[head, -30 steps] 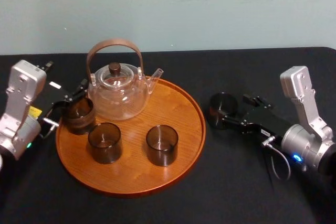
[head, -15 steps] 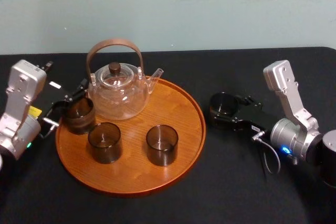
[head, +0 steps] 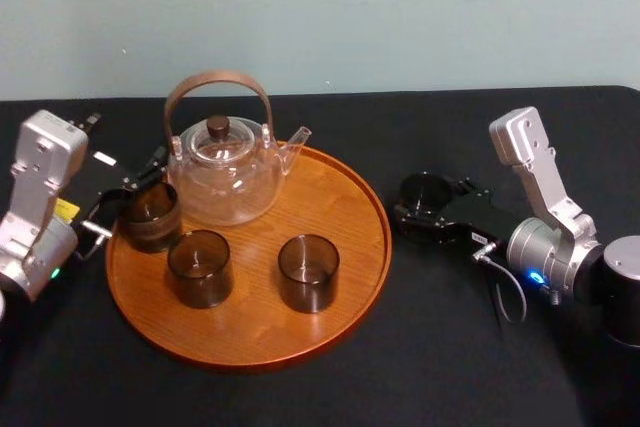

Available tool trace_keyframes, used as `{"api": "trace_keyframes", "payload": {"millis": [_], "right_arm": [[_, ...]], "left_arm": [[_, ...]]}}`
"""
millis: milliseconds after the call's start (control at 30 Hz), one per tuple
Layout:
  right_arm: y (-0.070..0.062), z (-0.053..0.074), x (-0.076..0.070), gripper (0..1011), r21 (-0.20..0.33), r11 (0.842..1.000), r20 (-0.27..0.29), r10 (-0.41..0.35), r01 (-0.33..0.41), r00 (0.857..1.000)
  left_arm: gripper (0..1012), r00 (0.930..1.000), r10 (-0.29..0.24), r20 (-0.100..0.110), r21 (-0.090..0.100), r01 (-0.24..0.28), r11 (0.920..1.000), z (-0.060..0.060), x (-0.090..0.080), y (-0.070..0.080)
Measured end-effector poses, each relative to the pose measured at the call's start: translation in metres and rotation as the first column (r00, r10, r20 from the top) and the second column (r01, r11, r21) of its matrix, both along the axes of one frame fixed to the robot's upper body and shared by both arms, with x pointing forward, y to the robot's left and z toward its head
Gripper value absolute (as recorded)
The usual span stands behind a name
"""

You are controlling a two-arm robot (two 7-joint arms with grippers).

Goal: Pick up the glass from the table and place it on the tray.

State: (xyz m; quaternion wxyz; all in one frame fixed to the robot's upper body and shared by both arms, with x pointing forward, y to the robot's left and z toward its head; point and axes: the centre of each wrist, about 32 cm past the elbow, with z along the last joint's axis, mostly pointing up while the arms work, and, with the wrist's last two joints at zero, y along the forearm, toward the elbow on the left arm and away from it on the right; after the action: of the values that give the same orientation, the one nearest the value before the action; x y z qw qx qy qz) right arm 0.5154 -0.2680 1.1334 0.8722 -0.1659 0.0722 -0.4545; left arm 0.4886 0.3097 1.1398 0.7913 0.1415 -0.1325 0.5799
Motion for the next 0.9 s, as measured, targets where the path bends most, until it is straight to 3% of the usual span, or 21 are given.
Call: {"api": "trace_keyframes", "payload": {"millis": [233, 433, 900], "right_arm": [[-0.0003, 0.0001, -0.0002, 1002, 0.001, 1.000, 0.001, -0.001, 0.001, 1.000], [-0.0005, 0.0002, -0.0003, 904, 0.002, 1.000, 0.002, -0.001, 0.001, 1.000], [-0.0007, 0.0003, -0.0005, 904, 0.003, 1.000, 0.002, -0.002, 0.002, 1.000]], "left_arm": [[1001, 1.0000, 0.000, 0.000, 0.000, 0.000, 1.0000, 0.0000, 0.0000, 0.0000], [1001, 1.0000, 0.000, 0.000, 0.000, 0.000, 1.0000, 0.0000, 0.0000, 0.0000], [1001, 1.0000, 0.000, 0.000, 0.000, 0.000, 1.0000, 0.0000, 0.0000, 0.0000]]}}
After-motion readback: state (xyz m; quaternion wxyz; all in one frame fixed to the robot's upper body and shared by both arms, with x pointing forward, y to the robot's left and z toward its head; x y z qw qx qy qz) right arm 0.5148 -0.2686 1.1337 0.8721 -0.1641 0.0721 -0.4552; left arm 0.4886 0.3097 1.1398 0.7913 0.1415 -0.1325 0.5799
